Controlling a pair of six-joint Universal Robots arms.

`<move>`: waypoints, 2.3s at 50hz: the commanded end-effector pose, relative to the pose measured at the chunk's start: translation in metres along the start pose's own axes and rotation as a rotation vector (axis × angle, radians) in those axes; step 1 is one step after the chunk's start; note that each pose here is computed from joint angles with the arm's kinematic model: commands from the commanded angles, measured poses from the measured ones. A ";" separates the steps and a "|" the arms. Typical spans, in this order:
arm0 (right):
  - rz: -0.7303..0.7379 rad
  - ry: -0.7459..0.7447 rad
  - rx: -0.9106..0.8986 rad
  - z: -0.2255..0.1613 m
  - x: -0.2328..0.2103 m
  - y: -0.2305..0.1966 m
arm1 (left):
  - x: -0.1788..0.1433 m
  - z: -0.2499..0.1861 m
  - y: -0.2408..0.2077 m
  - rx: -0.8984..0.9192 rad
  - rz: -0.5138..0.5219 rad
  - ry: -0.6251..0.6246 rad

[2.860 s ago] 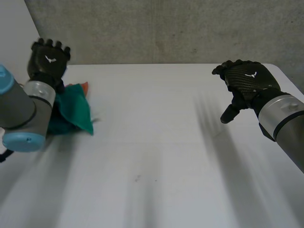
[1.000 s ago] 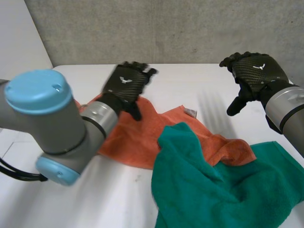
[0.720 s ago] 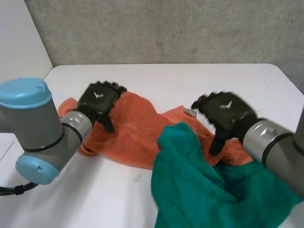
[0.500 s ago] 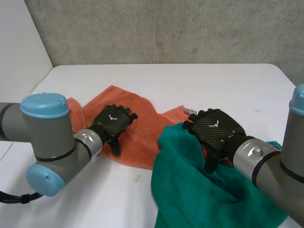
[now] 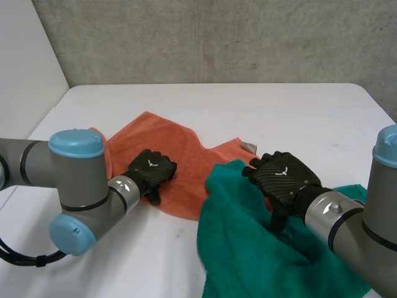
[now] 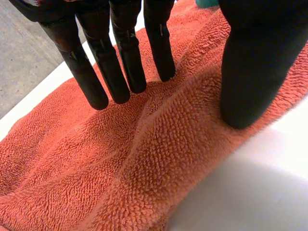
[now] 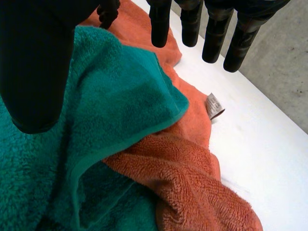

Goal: Fold the laundry.

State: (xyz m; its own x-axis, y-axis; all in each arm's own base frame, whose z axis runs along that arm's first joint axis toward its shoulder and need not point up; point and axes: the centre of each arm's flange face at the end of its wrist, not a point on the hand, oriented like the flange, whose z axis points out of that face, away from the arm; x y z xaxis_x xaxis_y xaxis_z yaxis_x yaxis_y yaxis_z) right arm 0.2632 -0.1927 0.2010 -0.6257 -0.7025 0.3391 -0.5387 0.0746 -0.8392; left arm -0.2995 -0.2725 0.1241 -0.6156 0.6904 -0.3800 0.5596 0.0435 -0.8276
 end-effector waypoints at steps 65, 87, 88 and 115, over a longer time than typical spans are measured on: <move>-0.151 -0.024 -0.293 -0.021 0.028 0.049 | 0.046 -0.059 -0.033 0.124 -0.048 0.050; -0.139 0.231 -0.061 0.013 0.094 0.015 | -0.014 -0.012 -0.092 0.279 -0.006 -0.328; -0.129 0.251 -0.028 0.015 0.100 0.007 | -0.020 -0.012 -0.103 0.319 -0.009 -0.352; -0.106 0.050 0.131 0.015 0.075 -0.022 | -0.032 -0.076 -0.077 0.389 -0.018 -0.501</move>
State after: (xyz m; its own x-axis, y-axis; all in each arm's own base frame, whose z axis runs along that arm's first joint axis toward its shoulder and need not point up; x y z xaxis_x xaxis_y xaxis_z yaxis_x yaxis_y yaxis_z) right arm 0.2393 -0.2857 0.2921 -0.7760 -0.4882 0.3993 -0.3266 -0.2306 -0.9166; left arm -0.2918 -0.2737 0.3011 -0.9255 0.1590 -0.3438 0.2391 -0.4587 -0.8558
